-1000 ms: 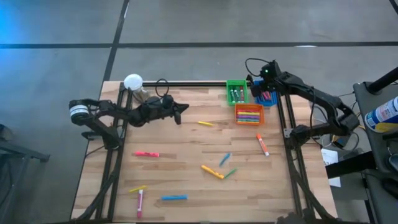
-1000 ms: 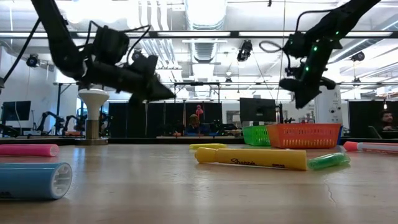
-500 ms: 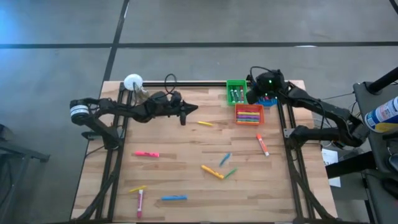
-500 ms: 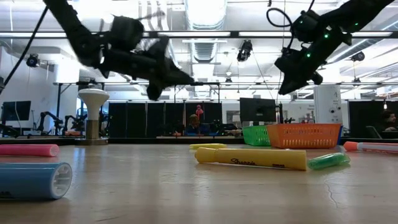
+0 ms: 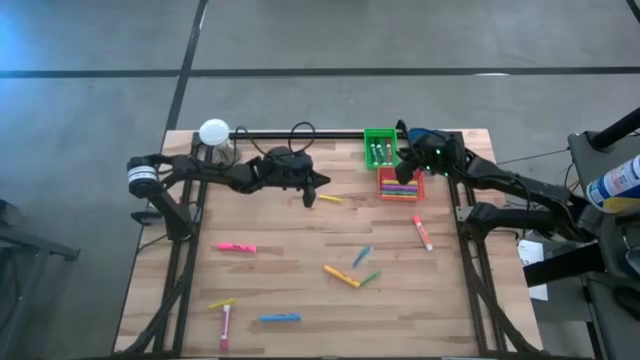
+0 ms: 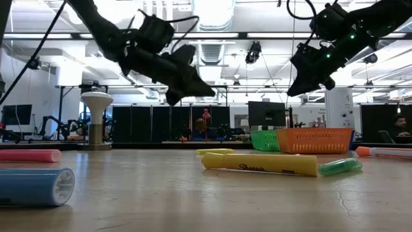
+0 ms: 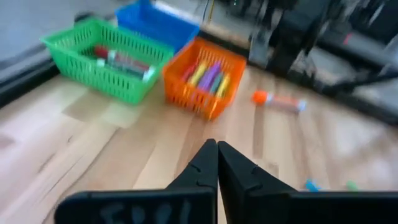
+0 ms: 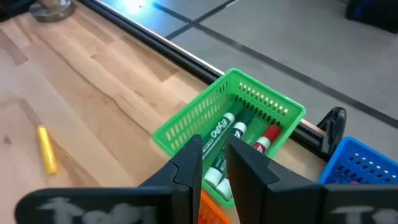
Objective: Pick & Place Markers
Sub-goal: Put the top yellow pen into the blue bin
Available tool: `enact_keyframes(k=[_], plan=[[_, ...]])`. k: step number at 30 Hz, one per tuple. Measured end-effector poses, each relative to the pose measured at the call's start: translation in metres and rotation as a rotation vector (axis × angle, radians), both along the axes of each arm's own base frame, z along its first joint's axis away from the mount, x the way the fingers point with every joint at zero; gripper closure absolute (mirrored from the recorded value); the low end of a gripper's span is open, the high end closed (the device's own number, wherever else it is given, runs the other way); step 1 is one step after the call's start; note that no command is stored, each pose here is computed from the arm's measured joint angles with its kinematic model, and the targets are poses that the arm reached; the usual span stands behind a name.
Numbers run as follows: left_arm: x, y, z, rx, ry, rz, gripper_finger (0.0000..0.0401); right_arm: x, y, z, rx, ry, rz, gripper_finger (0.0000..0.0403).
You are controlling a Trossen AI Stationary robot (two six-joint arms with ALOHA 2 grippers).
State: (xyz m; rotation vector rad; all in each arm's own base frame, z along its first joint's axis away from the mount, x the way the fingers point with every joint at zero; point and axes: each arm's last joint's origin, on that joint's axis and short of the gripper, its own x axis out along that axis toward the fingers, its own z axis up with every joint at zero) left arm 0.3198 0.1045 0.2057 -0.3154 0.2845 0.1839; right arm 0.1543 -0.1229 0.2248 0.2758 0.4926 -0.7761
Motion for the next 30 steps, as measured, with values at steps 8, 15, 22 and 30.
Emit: enact_keyframes(k=[8, 15, 22, 30], plan=[[0.004, -0.002, 0.004, 0.018, 0.030, -0.120, 0.0373, -0.003, 0.003, 0.005, -0.020, -0.026, 0.001, 0.0340], [0.011, 0.001, -0.005, 0.077, 0.226, -0.182, 0.0358, -0.004, 0.004, 0.006, -0.023, -0.030, 0.009, 0.0339], [0.025, 0.010, -0.019, 0.161, 0.381, -0.231, 0.0356, -0.002, 0.007, 0.006, -0.021, -0.029, 0.033, 0.0339], [0.032, 0.017, -0.038, 0.204, 0.495, -0.213, 0.0357, 0.003, 0.013, 0.006, -0.024, -0.025, 0.075, 0.0339]])
